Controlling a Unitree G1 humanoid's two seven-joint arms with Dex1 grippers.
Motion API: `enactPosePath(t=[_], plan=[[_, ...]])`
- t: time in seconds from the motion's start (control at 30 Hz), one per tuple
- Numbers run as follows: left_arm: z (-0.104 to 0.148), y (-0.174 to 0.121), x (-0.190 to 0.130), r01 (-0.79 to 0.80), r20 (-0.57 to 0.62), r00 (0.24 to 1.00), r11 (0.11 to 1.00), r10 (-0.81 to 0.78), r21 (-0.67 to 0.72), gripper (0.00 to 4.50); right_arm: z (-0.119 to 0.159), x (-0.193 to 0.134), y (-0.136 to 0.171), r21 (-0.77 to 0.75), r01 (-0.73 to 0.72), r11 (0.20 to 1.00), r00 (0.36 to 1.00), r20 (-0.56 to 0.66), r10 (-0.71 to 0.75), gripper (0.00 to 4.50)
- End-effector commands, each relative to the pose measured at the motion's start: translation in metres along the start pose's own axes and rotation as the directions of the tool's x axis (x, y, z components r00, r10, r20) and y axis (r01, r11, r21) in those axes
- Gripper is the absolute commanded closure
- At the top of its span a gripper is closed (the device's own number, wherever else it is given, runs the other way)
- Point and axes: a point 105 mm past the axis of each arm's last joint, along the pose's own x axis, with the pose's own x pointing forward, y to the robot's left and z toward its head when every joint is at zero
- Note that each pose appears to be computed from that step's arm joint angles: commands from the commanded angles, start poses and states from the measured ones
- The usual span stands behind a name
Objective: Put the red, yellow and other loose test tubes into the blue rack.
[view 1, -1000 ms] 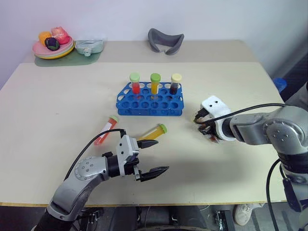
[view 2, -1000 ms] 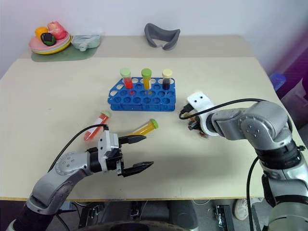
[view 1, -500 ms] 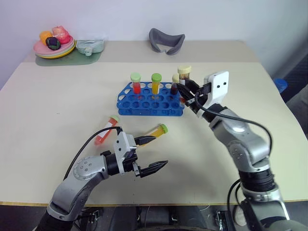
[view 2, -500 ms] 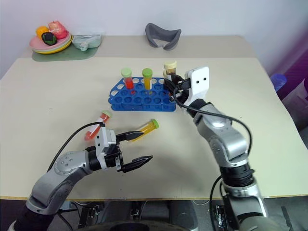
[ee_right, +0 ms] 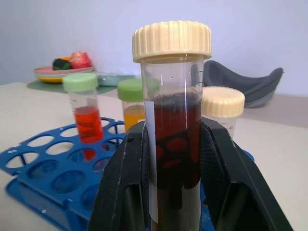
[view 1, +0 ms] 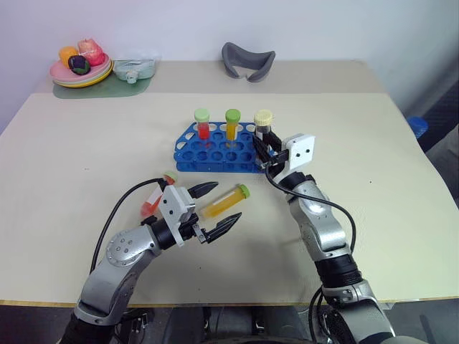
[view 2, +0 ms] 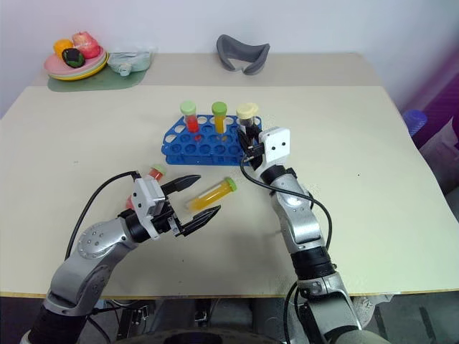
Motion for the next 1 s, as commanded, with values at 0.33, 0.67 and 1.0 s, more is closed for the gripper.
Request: enactPosePath(t=[0.33,0.67,1.0], plan=[[0.018,0.0,0.002,-0.002,0.034,0.999,0.999,0.001,0.036,0.0,0.006,0.01,-0.006,0.019,0.02,1.0,0.996,0.089,-0.022,3.69],[0.017,0.009,0.001,-0.048,0.037,0.998,0.998,0.047,0.042,0.0,-0.003,0.009,0.002,0.049,-0.002,0.999,0.996,0.085,-0.002,3.69],[0.018,0.009,0.002,-0.056,0.039,0.998,0.998,0.054,0.043,0.0,-0.004,0.008,-0.001,0.105,-0.015,0.994,0.995,0.098,0.004,2.66]])
